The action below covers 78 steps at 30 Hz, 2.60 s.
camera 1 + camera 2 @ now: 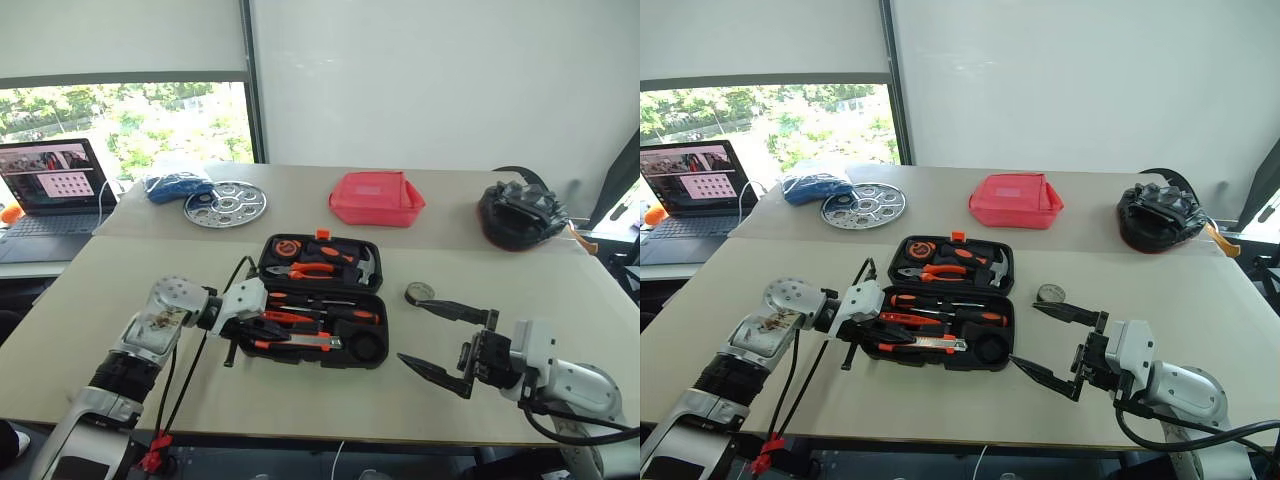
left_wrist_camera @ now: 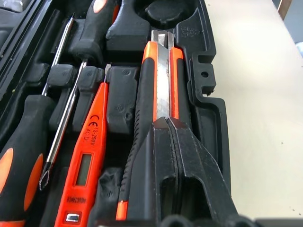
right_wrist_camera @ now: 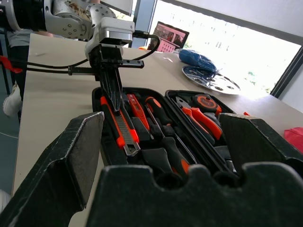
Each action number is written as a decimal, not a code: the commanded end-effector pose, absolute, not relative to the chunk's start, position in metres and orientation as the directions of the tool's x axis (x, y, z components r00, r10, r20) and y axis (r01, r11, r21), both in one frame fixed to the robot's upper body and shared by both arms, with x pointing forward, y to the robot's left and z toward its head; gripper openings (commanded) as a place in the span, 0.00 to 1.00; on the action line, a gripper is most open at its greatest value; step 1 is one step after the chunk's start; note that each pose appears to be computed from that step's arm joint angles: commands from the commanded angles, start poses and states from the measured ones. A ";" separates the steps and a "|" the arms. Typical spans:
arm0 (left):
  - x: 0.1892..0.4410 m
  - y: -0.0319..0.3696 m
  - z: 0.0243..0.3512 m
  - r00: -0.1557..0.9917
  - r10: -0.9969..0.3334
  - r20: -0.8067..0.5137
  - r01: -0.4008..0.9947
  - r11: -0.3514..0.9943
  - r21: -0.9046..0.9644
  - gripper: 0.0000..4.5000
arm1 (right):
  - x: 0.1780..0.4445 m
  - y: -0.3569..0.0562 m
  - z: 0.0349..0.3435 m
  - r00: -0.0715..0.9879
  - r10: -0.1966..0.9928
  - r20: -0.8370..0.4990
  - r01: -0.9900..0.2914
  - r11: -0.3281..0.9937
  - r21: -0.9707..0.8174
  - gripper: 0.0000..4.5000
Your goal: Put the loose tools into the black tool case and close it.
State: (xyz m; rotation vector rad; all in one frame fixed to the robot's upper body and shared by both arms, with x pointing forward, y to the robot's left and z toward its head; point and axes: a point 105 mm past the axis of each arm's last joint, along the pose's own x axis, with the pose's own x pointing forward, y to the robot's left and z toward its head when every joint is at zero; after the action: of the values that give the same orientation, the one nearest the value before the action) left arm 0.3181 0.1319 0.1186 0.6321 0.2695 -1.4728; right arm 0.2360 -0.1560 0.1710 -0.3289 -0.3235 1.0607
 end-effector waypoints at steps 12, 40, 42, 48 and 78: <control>0.325 0.140 0.068 0.197 -0.770 -0.607 0.961 0.275 -0.038 0.01 | 0.232 -0.154 0.175 0.445 0.885 0.133 -0.774 0.456 -0.440 1.00; 0.341 0.138 0.093 0.287 -0.849 -0.445 0.952 0.199 0.233 0.01 | 0.232 -0.154 0.170 0.452 0.882 0.135 -0.775 0.463 -0.430 1.00; 0.344 0.136 0.088 0.303 -0.832 -0.464 0.949 0.221 0.223 0.01 | 0.232 -0.154 0.171 0.452 0.881 0.136 -0.775 0.464 -0.429 1.00; 0.327 0.136 0.068 0.199 -0.803 -0.562 0.980 0.146 0.139 0.01 | 0.231 -0.156 0.171 0.459 0.878 0.134 -0.771 0.469 -0.431 1.00; 0.282 0.222 0.165 0.448 -0.890 -0.081 0.877 0.421 0.233 1.00 | 0.260 -0.242 0.150 0.709 0.669 -0.222 -0.693 0.604 -0.393 1.00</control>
State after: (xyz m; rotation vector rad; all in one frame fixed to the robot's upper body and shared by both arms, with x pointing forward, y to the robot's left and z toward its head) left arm 0.2853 0.2263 0.1565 0.2666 -0.0323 -1.0931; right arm 0.2453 -0.2530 0.1418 -0.4354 0.0093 0.7618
